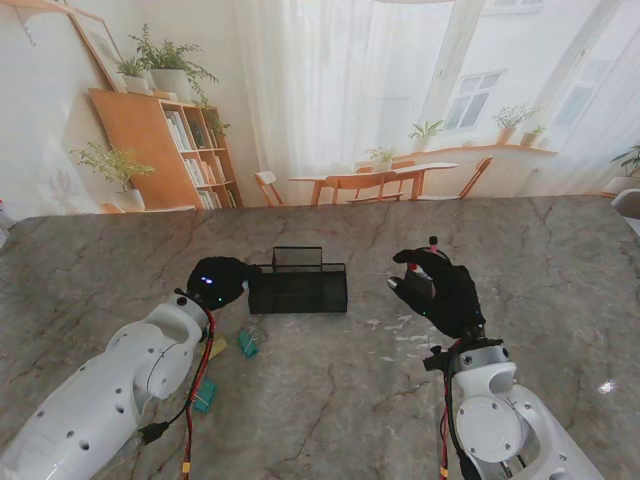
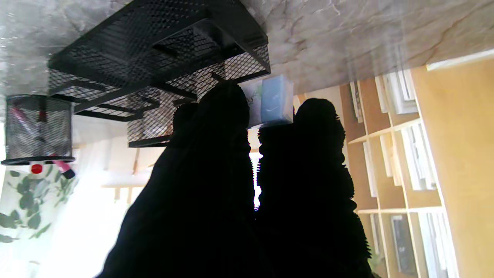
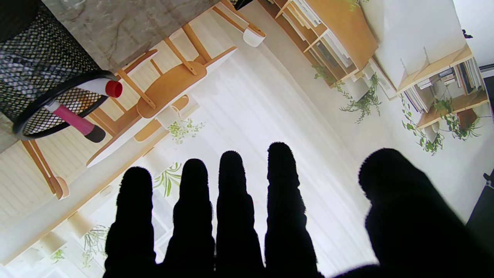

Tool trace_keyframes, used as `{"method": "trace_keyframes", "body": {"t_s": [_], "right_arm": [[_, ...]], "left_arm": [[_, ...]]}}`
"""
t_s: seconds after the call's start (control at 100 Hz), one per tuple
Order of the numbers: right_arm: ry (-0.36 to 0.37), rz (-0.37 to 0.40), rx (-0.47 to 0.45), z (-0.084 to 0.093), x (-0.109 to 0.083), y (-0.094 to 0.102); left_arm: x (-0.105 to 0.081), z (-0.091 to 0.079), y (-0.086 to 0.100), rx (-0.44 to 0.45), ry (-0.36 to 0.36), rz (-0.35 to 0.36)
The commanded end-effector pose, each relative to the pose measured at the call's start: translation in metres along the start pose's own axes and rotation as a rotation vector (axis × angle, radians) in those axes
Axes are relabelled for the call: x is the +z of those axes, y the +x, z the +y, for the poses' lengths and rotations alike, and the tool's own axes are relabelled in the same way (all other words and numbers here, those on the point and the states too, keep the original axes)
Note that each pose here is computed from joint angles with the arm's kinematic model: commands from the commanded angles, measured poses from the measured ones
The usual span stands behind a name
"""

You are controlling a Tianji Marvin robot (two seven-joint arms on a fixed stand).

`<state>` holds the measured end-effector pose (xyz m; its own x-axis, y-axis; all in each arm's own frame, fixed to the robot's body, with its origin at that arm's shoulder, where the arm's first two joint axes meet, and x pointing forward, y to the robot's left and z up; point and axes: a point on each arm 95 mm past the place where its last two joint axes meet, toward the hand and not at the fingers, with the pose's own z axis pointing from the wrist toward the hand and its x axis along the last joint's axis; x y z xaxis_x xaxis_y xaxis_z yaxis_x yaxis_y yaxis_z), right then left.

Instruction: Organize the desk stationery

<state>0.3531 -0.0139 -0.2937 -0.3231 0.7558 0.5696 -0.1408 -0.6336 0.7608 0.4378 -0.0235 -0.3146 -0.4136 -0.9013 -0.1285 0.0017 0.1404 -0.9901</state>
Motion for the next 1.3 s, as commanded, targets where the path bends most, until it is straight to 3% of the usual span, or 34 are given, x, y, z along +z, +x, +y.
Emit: {"method": "trace_keyframes", "body": {"t_s": [0.0,0.3,0.52,1.29], "right_arm": [[0.014,-0.003,0.005,-0.003,0.0,-0.001],[0.015,-0.014,0.004,-0.004,0.001,-0.005],[0.016,-0.024,0.004,-0.004,0.003,-0.008],[0.023,-0.033,0.005,-0.004,0.003,-0.01]], "left_arm": [[0.011,-0.006,-0.001,-0.011,0.009,-0.009],[0.053,0.004,-0.004,-0.072,-0.034,-0.062],[0.07,0.009,-0.001,-0.087,-0.056,-0.066],[0.06,0.017,0.008,-0.096,-0.105,-0.07]]}}
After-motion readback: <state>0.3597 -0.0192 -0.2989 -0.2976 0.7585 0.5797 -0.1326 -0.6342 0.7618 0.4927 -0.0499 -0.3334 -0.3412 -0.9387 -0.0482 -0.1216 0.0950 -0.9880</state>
